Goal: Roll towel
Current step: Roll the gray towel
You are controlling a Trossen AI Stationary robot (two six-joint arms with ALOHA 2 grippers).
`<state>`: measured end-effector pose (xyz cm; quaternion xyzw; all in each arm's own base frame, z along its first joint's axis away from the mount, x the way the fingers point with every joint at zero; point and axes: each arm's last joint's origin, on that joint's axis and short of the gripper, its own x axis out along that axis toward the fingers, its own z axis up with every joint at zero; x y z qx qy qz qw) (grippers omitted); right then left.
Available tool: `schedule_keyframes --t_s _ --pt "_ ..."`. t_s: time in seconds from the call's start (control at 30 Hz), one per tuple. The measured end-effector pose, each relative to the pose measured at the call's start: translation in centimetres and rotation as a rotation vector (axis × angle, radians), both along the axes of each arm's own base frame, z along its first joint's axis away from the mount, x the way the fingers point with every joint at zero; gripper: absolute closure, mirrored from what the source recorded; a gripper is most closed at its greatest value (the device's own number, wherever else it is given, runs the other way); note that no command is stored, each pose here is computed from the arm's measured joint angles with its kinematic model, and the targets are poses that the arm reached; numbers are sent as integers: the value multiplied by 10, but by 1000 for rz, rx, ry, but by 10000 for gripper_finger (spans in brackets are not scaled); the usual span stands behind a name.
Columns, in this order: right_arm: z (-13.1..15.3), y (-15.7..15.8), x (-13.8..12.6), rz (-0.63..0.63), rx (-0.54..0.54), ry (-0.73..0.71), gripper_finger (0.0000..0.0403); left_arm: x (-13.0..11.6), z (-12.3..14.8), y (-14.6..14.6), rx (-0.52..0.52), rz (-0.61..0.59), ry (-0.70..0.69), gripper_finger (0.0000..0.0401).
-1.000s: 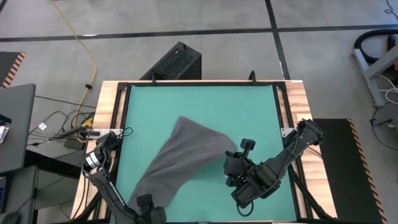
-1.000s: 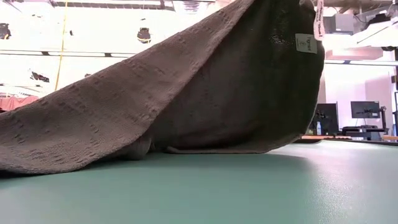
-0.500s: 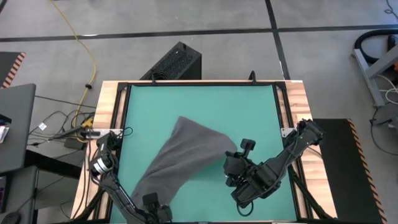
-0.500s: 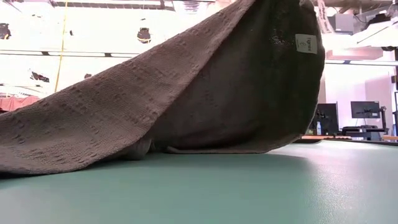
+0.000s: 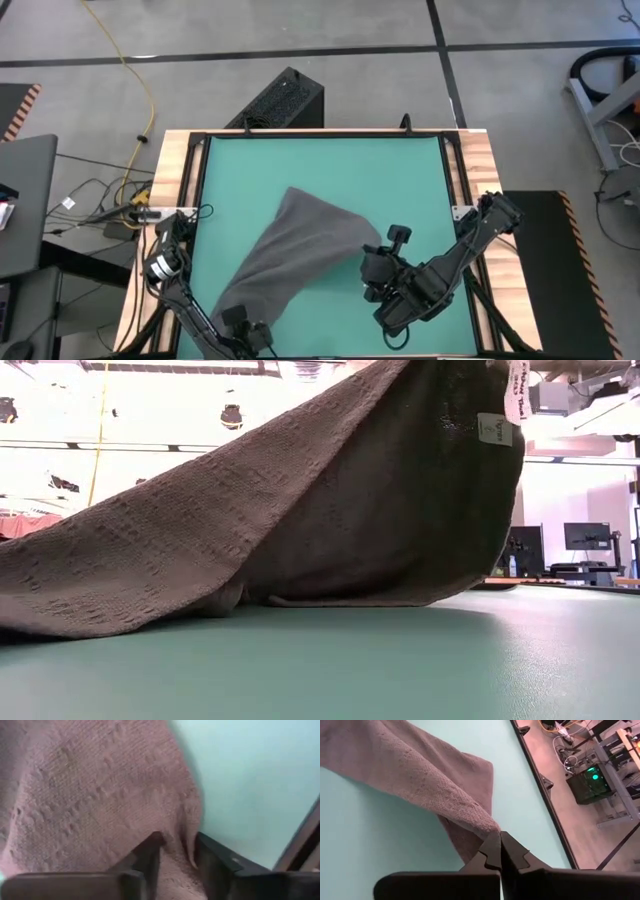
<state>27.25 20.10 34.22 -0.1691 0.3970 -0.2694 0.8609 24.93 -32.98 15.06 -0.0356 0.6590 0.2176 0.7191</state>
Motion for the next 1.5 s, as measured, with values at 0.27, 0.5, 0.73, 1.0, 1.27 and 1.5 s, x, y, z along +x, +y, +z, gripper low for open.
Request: schedule_keyframes --t_s 0.27,0.5,0.73,1.0,1.27,1.5 --pt "-2 7 -4 -24 35 -44 396 -7 41 18 69 -8 -42 398" --pt "2 -2 2 -20 -94 -98 397 -21 102 54 213 -22 -223 400" --pt "8 -27 18 -50 -311 -129 398 -12 157 101 334 -67 -492 401" --pt "30 -74 28 -115 -649 -63 398 -4 212 174 597 -173 -567 401" --pt "90 -166 -12 -377 -694 -41 398 -25 266 266 921 -75 -527 401" --pt "126 -230 -57 -630 -683 -11 398 -44 288 344 1073 33 -221 401"
